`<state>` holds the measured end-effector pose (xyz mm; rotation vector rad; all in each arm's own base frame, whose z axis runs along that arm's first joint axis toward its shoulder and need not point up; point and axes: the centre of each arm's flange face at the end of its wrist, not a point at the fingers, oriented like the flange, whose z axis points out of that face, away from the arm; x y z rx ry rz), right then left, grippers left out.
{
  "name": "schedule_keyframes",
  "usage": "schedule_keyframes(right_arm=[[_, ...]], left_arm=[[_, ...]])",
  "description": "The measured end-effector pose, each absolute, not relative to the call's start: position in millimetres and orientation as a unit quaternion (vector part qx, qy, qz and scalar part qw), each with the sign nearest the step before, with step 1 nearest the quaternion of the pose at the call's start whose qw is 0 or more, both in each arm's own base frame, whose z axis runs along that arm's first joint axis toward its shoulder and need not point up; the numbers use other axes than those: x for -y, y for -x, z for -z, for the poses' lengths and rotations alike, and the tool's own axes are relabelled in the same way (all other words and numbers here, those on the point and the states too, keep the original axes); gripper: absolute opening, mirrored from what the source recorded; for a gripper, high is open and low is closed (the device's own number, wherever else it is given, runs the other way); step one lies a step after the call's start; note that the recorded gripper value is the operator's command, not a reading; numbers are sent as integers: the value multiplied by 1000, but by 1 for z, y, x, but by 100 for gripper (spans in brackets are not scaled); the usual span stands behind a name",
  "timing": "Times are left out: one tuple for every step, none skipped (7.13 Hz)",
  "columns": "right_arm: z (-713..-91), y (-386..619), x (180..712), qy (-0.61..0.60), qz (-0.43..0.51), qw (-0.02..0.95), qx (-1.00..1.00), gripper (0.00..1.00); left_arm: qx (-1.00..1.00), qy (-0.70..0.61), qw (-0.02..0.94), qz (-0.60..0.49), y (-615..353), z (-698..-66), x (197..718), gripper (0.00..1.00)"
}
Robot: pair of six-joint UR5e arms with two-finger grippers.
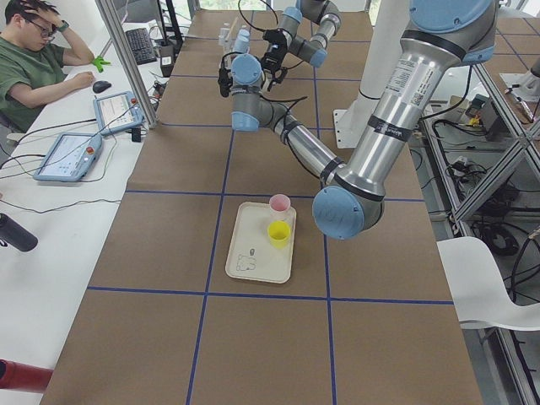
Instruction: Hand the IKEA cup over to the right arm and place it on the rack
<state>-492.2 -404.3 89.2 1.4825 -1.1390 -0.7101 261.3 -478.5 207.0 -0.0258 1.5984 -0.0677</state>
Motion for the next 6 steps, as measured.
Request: schedule_keyframes(right_arm=[[-90,488,411,-625,295,545,476,55],[-90,482,419,-624,291,552,470,53],[-92,477,430,-618,289,567,462,51],[-95,472,443,-609,288,586,451,51],[-99,466,456,-598,289,607,437,51],[-104,456,473,-582,293,629,423,50]], left_arm=[[-717,11,697,31,-259,-207,479,100],[-716,10,697,33,-257,-210,478,100],[-713,10,700,41,-255,-218,479,100],[-710,8,703,52,-249,-225,483,100],[-704,1,707,66,-239,-237,490,100],[-695,-14,715,73,-228,-259,494,100]])
